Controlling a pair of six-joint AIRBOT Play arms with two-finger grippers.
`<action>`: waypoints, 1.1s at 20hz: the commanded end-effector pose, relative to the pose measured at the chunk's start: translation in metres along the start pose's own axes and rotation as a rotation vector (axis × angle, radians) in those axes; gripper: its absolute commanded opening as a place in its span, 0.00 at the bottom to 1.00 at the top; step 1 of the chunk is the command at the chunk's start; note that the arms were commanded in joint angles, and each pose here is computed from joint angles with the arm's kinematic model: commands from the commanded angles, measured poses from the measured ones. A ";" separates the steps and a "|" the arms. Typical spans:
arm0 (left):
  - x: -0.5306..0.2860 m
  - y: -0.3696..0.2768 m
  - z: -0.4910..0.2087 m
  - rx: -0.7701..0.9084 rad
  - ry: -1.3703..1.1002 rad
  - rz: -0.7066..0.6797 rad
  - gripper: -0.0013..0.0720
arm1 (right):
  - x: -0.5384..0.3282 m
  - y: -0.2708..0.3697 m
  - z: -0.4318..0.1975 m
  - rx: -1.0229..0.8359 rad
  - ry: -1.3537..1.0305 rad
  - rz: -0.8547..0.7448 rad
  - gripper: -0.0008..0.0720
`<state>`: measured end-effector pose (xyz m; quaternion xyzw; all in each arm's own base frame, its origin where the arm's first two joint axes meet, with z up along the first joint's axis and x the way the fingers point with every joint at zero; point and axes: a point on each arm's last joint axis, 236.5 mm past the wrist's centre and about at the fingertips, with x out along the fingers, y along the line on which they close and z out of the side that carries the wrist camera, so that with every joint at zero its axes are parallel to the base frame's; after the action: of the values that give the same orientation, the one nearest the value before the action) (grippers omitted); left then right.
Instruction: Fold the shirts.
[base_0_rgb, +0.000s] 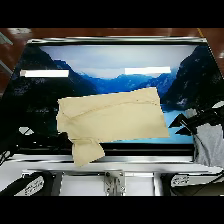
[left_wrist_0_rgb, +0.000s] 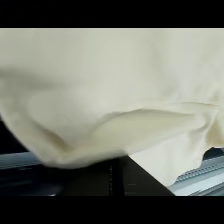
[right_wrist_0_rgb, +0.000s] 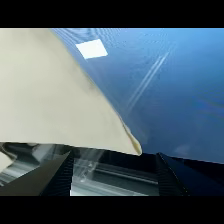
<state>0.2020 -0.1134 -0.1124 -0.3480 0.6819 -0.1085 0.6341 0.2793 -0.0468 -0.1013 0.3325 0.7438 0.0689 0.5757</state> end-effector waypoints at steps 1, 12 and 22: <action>-0.016 -0.019 0.006 0.059 -0.042 -0.028 0.07 | 0.021 0.001 -0.013 -0.006 0.071 0.009 0.88; -0.078 -0.075 0.064 0.272 -0.249 -0.045 0.07 | 0.053 0.052 0.005 -0.264 0.048 -0.134 0.09; -0.115 -0.100 0.203 0.343 -0.396 0.047 0.07 | -0.044 0.183 0.179 -0.421 -0.609 -0.145 0.09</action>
<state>0.3824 -0.0662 0.0089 -0.2359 0.5272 -0.1436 0.8036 0.4630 0.0137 -0.0561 0.1610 0.5941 0.0938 0.7826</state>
